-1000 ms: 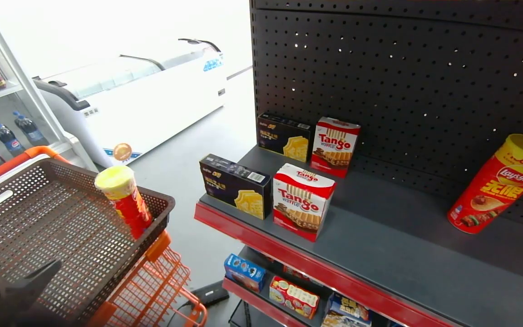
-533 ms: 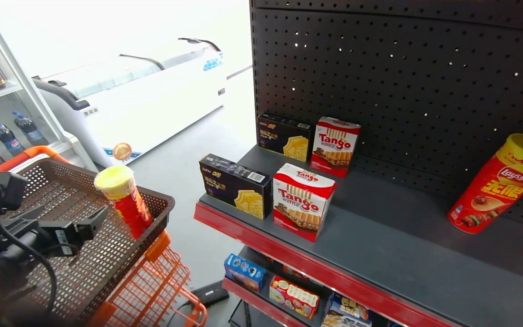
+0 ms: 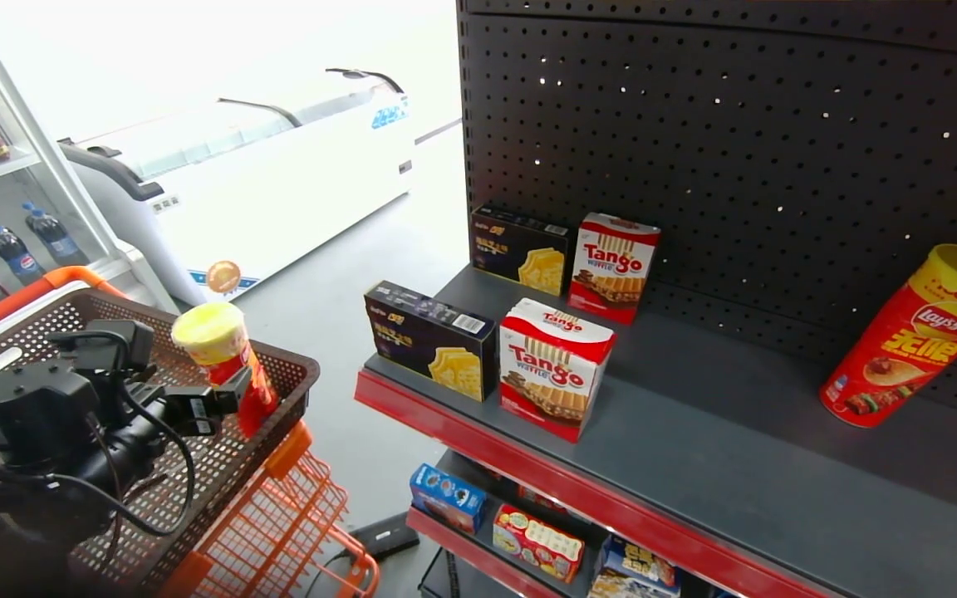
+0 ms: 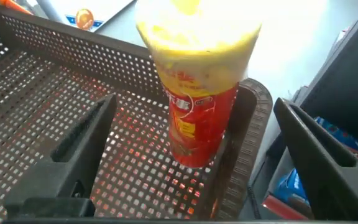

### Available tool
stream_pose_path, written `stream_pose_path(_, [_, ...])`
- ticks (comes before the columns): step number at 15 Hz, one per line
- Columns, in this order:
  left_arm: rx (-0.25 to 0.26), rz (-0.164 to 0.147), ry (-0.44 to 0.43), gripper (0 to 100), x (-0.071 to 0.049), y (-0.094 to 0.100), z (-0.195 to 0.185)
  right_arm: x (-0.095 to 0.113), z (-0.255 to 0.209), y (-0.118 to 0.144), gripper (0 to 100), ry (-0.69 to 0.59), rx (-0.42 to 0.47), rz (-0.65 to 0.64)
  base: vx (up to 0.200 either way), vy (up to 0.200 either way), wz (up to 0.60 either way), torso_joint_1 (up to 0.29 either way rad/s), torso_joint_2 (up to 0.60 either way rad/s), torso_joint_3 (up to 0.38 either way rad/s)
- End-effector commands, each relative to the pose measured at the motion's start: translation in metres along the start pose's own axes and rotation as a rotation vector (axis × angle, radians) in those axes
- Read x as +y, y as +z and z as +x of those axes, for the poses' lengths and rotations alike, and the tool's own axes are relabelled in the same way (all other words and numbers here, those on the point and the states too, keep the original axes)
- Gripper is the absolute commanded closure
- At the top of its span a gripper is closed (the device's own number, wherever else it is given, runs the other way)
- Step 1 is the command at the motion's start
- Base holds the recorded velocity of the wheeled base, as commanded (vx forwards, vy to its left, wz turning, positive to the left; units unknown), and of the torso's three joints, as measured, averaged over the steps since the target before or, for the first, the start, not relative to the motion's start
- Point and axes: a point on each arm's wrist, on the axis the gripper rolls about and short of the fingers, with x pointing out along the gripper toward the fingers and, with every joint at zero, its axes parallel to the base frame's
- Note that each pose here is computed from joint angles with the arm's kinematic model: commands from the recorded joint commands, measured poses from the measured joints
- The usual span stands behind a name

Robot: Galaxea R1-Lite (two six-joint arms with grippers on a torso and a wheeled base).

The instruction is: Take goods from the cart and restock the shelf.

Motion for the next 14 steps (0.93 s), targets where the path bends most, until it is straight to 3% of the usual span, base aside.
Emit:
stream_pose_path(1, [0.039,0.001,0.000,0,-0.001,-0.016,0.023,0.000,0.000,0.000,0,0.000,0.001,0.000,0.000,0.000,0.00,0.000,0.00,0.000])
stream_pose_path(5, [-0.003,-0.001,0.007,0,-0.001,-0.022,0.054,0.000,0.000,0.000,0,0.000,0.001,0.000,0.000,0.000,0.00,0.000,0.00,0.000])
stream_pose_path(10, [-0.016,0.000,0.007,0,-0.002,-0.030,0.077,0.000,0.000,0.000,0,0.000,0.001,0.000,0.000,0.000,0.00,0.000,0.00,0.000])
stream_pose_path(11, [-0.030,-0.002,0.008,100,-0.002,-0.029,0.083,0.000,0.000,0.000,0,0.000,0.001,0.000,0.000,0.000,0.00,0.000,0.00,0.000])
stream_pose_path(13, [-0.055,0.003,0.006,100,-0.003,-0.024,0.090,0.000,0.000,0.000,0,0.000,0.001,0.000,0.000,0.000,0.00,0.000,0.00,0.000])
stream_pose_path(14, [-0.062,0.028,0.006,100,-0.003,-0.022,0.091,0.000,0.000,0.000,0,0.000,0.001,0.000,0.000,0.000,0.00,0.000,0.00,0.000])
